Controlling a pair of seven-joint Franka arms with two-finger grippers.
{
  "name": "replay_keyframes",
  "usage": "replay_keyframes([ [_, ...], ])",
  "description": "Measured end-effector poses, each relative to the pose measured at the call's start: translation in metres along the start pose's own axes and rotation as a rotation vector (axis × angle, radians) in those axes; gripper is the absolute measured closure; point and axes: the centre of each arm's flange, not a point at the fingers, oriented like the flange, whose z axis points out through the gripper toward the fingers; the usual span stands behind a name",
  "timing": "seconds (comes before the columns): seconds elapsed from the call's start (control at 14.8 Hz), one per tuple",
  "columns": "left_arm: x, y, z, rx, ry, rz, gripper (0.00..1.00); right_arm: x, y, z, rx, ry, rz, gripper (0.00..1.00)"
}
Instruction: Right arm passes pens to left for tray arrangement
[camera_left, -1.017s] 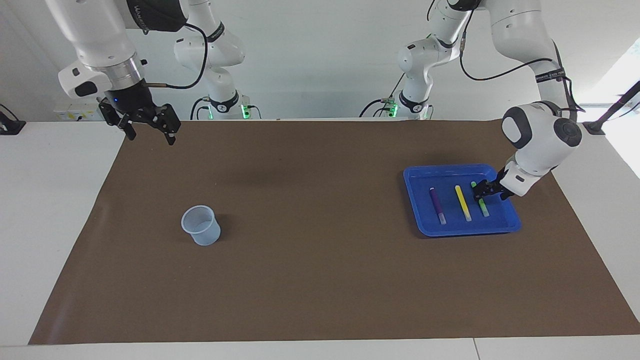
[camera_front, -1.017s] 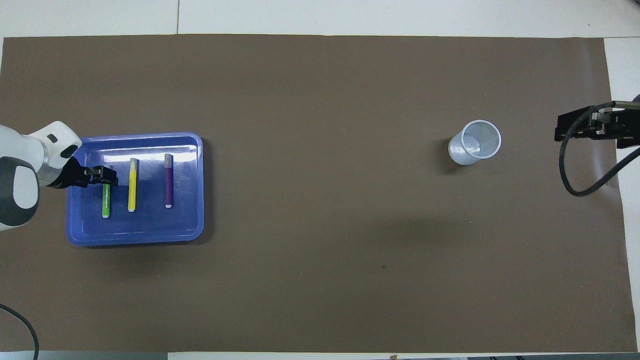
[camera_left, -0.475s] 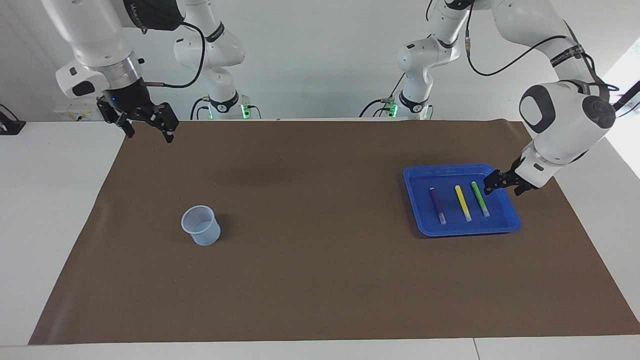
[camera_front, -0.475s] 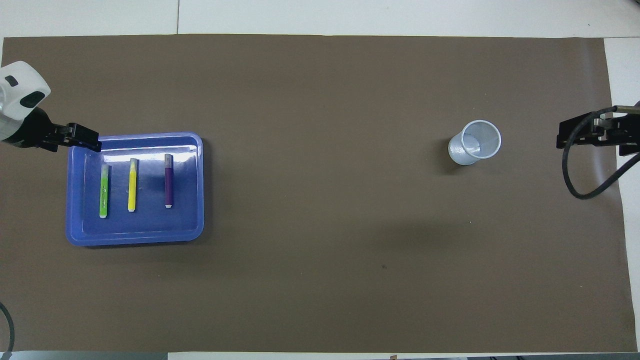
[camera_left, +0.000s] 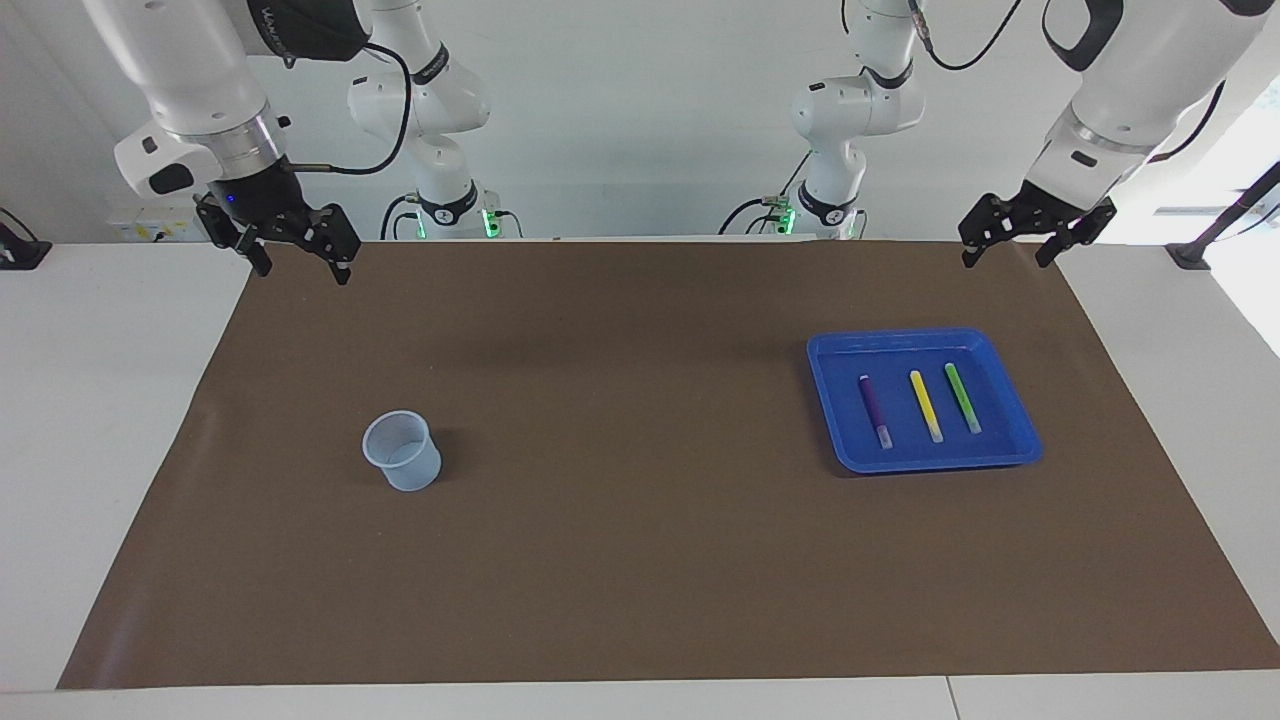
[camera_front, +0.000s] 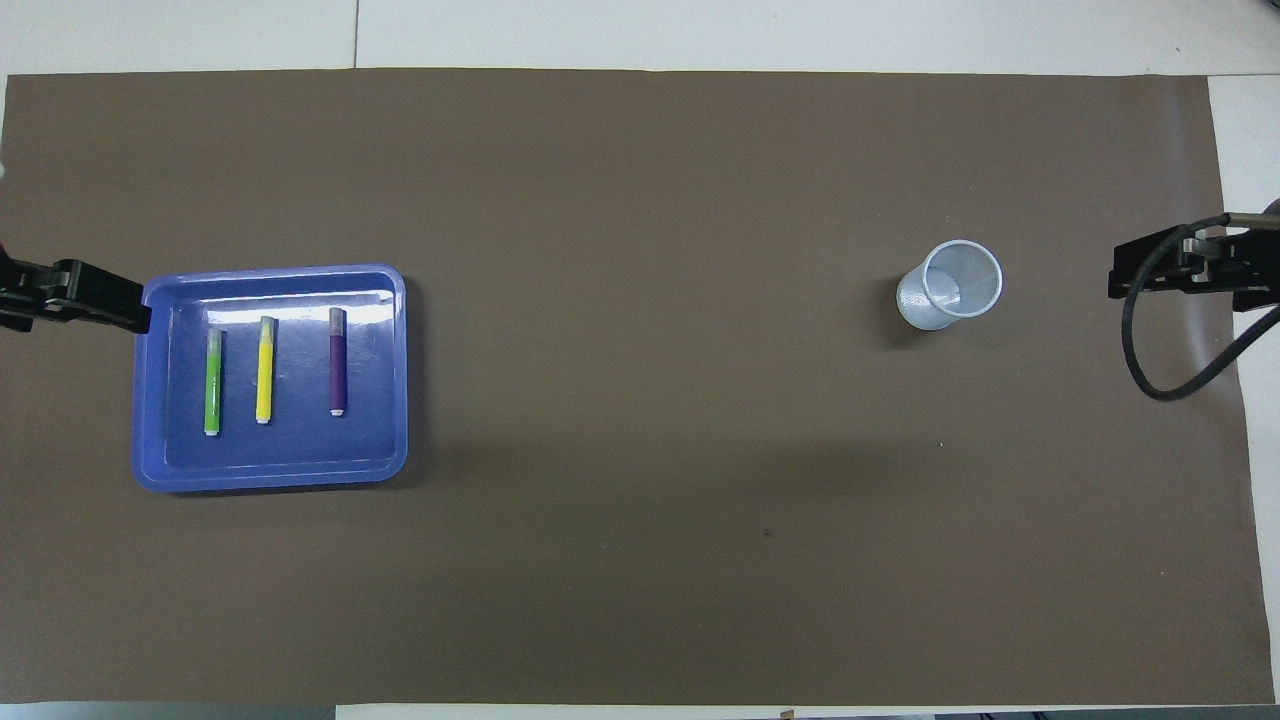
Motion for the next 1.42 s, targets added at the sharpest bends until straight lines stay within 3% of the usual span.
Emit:
replay_keyframes([
  [1.42, 0.008, -0.006, 0.010, -0.005, 0.028, -0.020, 0.00, -0.003, -0.008, -0.005, 0.049, -0.025, -0.036, 0.00],
])
